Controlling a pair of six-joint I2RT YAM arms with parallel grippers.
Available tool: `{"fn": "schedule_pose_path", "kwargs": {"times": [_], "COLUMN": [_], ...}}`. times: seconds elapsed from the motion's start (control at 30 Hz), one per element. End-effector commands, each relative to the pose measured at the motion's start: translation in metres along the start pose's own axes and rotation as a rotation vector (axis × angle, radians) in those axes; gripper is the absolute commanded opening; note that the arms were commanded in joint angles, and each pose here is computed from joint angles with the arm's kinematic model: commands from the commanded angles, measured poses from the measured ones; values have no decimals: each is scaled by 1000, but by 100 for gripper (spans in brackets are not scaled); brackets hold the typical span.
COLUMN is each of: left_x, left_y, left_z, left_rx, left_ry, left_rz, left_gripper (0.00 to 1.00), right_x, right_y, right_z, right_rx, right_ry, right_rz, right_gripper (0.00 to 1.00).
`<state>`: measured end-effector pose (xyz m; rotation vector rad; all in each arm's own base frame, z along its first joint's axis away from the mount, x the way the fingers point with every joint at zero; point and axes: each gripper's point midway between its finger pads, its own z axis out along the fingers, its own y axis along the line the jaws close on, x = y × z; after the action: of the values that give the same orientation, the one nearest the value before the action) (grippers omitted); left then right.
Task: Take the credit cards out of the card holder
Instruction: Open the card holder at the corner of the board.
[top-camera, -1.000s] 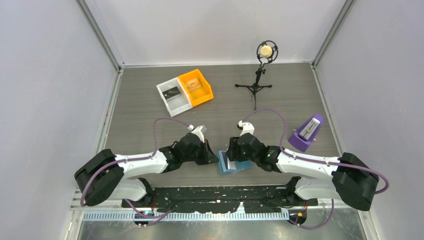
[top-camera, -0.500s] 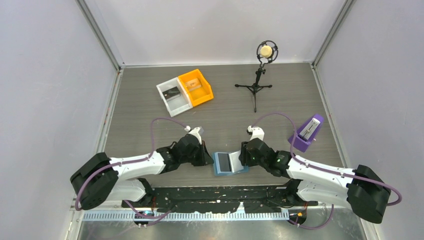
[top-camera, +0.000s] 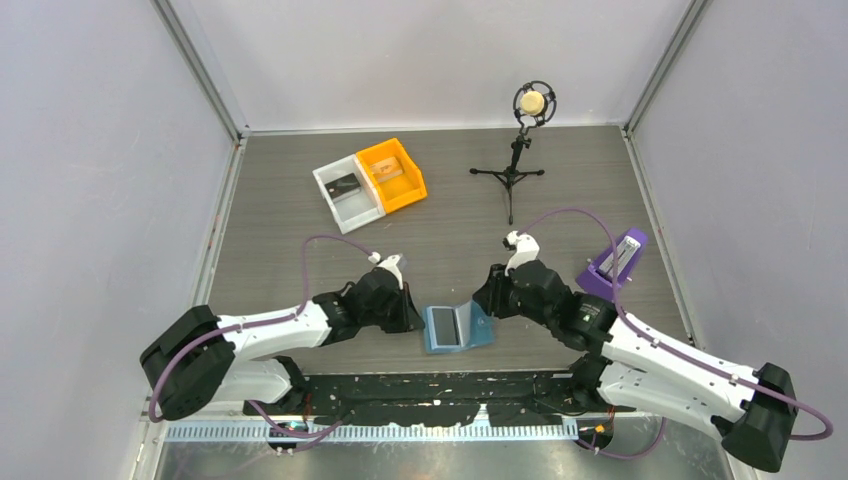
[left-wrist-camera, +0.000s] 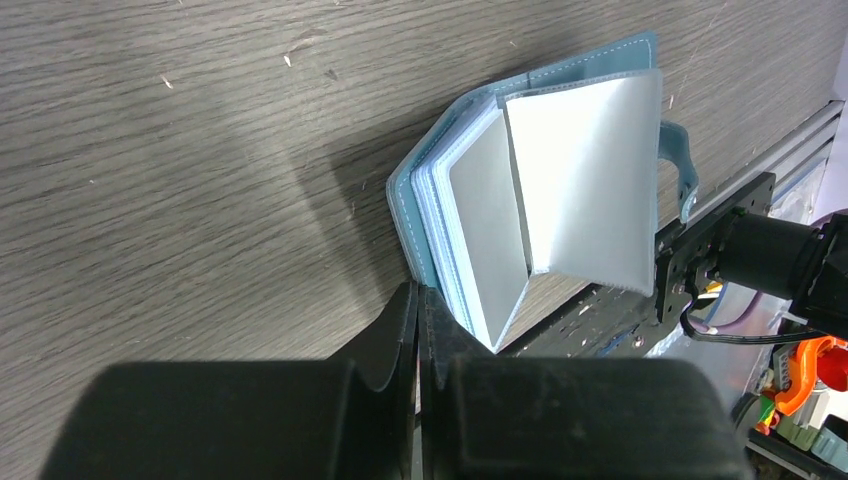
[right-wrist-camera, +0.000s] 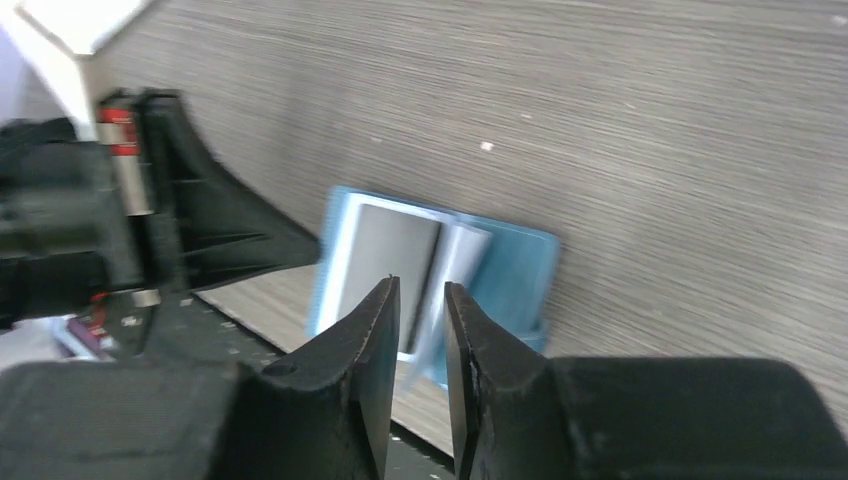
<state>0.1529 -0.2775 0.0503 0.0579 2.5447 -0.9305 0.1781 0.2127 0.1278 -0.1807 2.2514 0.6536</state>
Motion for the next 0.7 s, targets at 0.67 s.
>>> {"fn": "schedule_pose_path", "kwargs": {"times": [0.67], "left_x": [-12], "left_y": [-4], "left_z": [-9], "left_rx": [-25], "left_ry": [-39], "left_rz": [22], "left_gripper": [0], "right_x": [61], "right_y": [30], "right_z": [49], "right_rx": [-167], "right_ry": [129], "right_rz": [72], "right_gripper": [24]}}
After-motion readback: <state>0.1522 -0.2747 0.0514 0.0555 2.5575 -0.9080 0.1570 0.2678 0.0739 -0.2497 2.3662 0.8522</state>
